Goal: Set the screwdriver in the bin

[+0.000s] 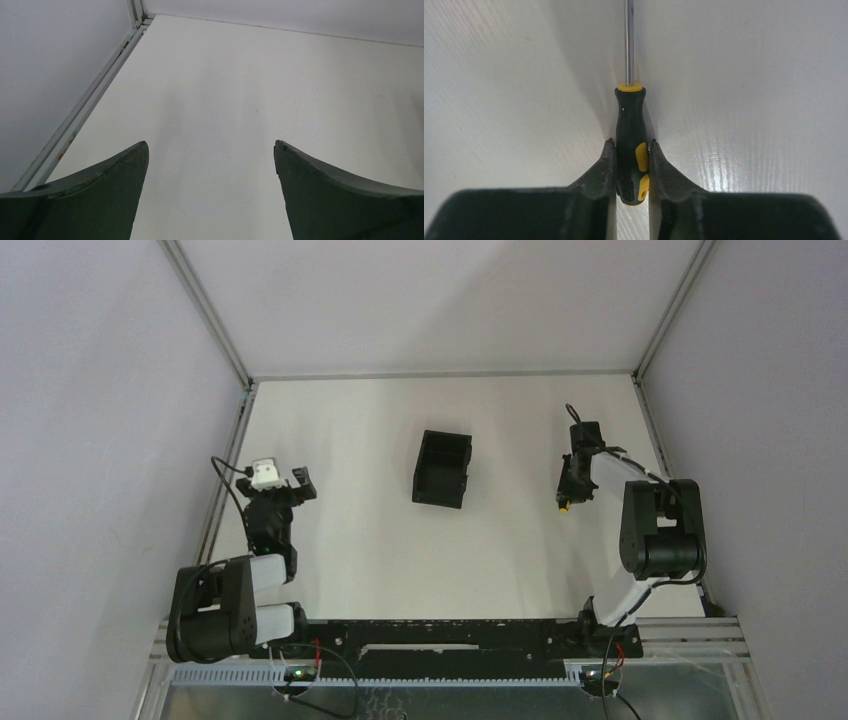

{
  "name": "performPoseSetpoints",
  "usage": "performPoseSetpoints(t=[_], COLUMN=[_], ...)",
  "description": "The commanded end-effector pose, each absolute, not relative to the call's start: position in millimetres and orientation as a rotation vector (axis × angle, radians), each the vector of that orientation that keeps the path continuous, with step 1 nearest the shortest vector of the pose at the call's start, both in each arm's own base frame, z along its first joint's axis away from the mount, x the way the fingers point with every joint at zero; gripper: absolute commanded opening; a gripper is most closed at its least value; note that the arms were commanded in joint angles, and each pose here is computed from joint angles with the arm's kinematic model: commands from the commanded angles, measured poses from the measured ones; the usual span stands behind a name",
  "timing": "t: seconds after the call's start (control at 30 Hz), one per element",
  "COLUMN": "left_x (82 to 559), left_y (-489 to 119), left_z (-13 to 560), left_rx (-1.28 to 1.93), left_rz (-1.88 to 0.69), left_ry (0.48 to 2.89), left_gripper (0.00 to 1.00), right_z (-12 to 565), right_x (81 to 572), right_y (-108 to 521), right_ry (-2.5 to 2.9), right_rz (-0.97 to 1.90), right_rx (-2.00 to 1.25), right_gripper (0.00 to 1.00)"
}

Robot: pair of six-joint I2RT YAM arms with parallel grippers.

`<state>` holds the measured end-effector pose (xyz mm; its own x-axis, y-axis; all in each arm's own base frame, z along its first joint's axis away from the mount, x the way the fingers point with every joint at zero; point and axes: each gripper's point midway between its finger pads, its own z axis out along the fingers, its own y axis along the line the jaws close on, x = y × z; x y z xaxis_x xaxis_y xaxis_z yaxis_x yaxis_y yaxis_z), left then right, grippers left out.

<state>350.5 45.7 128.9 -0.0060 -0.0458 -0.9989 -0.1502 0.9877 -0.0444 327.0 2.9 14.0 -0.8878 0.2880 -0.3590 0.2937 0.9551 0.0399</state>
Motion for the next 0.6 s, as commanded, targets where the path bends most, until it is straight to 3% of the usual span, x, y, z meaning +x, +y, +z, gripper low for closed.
performPoseSetpoints(t=[0.0,0.23,0.57], left_x=[352,352,352], left_y=[46,46,46], left_z=[138,138,138], left_rx=[-0.147,-0.147,-0.149], left_rz=[0.092,0.093,0.092], left_ry=[1.546,1.545,1.545], left_gripper=[1.0,1.0,1.0], right_z=[45,133,205], right_x=[340,350,348], right_y=[-2,10,148], right_ry=[2.668,2.507,2.447], right_rz=[-0.037,0.013,0.232], right_rx=[0.43,0.338,0.021], right_gripper=[0.12,0.1,0.14])
